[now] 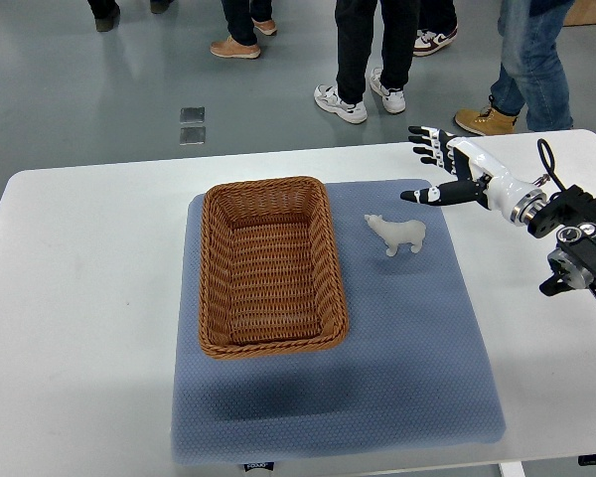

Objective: Place white bear in brown basket with right hand
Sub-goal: 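Reach the right hand forward and down toward the white bear figurine, then close the right hand fingers around the white bear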

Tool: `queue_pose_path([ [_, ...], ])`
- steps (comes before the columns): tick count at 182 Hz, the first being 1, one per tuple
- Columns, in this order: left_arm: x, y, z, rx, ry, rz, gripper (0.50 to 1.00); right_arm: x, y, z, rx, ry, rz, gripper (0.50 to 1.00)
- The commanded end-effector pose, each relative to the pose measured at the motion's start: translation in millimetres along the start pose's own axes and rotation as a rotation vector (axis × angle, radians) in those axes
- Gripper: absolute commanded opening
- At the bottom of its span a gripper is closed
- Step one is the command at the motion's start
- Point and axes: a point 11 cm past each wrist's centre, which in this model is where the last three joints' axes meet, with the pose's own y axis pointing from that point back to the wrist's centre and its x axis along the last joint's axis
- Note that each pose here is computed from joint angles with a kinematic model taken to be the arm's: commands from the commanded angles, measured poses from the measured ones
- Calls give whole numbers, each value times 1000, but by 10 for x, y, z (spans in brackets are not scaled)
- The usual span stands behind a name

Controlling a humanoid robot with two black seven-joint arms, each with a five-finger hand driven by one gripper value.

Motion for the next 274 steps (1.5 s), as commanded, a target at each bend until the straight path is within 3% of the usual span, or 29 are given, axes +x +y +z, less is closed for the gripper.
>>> queue_pose_path([
  [1, -1, 0, 4, -2, 0, 0, 1000, -115, -14, -3, -15, 134, -85, 944],
  [122, -1, 0, 2, 0, 0, 0, 1000, -236, -72, 40, -98, 499, -240, 930],
  [171, 1, 0, -7, 2, 1, 0, 1000, -271, -135, 26, -108, 551, -240, 836],
  [234, 1, 0, -7, 2, 1, 0, 1000, -243, -112, 109, -139, 599, -251, 819],
  [274, 1, 0, -7, 2, -1, 0, 1000, -249, -105, 129, -144, 619, -259, 697],
])
